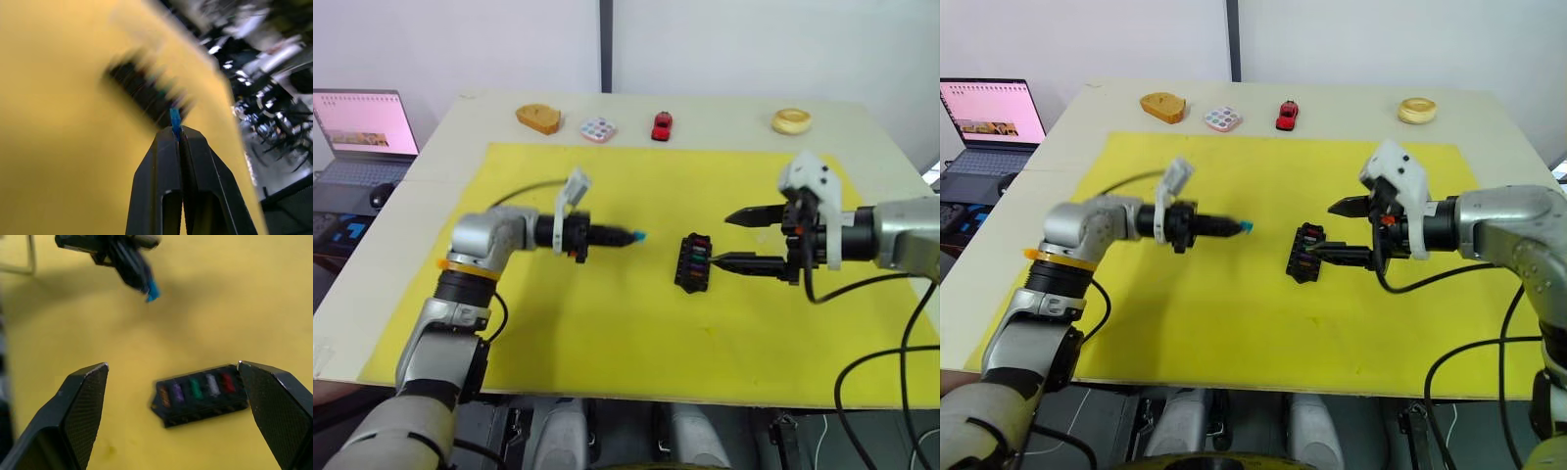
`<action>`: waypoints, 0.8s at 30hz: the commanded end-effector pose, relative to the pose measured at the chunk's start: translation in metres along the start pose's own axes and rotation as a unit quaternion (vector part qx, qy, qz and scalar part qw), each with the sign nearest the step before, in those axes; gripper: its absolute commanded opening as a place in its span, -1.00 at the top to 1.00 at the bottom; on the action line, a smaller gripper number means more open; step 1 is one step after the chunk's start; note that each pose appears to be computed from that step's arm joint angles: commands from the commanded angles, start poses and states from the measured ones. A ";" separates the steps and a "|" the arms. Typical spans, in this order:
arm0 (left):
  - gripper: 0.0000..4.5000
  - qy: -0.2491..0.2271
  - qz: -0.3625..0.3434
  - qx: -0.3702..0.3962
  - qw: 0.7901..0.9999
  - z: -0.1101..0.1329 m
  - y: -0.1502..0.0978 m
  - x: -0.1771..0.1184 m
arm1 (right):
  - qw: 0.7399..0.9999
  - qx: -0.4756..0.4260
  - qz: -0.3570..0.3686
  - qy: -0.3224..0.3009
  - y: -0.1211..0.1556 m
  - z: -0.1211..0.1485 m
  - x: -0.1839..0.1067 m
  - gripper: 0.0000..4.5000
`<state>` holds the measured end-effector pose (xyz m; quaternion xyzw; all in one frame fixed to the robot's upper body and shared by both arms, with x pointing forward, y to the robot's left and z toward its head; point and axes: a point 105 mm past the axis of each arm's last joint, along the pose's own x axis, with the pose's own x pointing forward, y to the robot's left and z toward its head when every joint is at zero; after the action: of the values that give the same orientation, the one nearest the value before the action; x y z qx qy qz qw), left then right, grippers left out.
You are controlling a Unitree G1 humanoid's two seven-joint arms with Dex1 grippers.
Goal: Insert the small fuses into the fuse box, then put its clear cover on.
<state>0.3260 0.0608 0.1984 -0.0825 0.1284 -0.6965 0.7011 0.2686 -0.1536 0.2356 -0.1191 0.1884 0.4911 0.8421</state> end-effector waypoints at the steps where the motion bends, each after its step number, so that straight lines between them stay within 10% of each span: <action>1: 0.97 -0.027 -0.053 0.098 0.993 0.028 -0.033 0.007 | 0.998 0.043 0.032 -0.039 0.007 0.017 -0.008 -1.00; 13: 0.97 -0.014 -0.079 0.178 0.981 0.035 -0.054 0.023 | 0.987 0.073 0.116 -0.090 0.026 0.051 -0.008 -1.00; 16: 1.00 -0.012 -0.082 0.182 0.980 0.035 -0.054 0.027 | 0.987 0.069 0.123 -0.077 0.030 0.049 0.003 -0.40; 24: 1.00 -0.016 -0.075 0.187 0.979 0.036 -0.051 0.029 | 0.990 0.060 0.113 -0.067 0.029 0.047 0.008 -0.40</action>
<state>0.2887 0.0302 0.2353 0.0191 0.0016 -0.7560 0.6543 0.2592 -0.1157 0.2619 0.0063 0.2002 0.5751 0.7932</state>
